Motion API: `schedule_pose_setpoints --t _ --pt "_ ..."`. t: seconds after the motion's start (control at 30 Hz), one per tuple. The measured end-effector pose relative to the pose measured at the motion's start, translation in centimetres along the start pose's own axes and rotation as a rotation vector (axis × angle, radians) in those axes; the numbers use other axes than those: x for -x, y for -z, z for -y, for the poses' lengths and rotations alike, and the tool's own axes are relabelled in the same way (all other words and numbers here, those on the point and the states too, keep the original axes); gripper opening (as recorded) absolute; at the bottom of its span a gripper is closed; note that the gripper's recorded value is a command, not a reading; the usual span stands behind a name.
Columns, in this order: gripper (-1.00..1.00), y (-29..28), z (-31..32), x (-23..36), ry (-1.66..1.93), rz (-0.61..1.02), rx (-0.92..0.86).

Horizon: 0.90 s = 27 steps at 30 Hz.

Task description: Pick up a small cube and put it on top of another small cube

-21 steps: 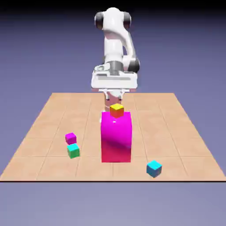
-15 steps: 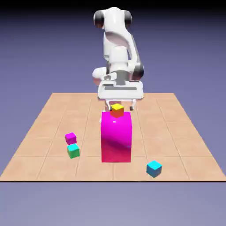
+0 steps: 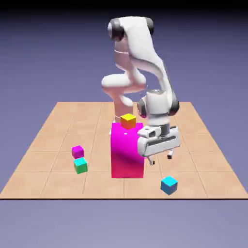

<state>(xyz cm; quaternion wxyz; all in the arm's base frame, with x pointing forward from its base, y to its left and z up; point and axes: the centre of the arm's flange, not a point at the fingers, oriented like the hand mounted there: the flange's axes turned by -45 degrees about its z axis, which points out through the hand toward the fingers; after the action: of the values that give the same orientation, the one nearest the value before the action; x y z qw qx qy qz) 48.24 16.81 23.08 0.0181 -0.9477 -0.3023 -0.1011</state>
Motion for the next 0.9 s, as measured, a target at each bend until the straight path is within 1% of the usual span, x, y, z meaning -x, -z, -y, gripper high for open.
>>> schedule_pose_setpoints --t 0.1,0.13,0.3,0.33,0.4,0.57,0.63,0.73,0.83,0.9 --pt "0.0 -3.6 1.9 -0.3 0.061 0.063 -0.038" --pt "0.0 -3.6 1.9 -0.3 0.061 0.063 -0.038" --pt "0.0 -9.9 2.1 0.3 0.061 0.062 -0.038" --pt "-1.0 -10.5 2.2 0.5 0.061 0.063 -0.038" --pt "-1.0 -10.5 2.2 0.5 0.061 0.063 -0.038" --pt "-1.0 -4.2 1.9 -0.2 0.061 0.063 -0.038" --pt "-1.0 -3.7 1.2 -0.2 0.083 0.061 -0.017" --pt "-1.0 -1.9 -7.3 4.2 -0.179 0.096 0.048" --pt "-1.0 0.4 -14.8 10.6 -0.472 0.128 0.103" --pt "-1.0 2.0 -18.8 15.5 -0.67 0.146 0.132"
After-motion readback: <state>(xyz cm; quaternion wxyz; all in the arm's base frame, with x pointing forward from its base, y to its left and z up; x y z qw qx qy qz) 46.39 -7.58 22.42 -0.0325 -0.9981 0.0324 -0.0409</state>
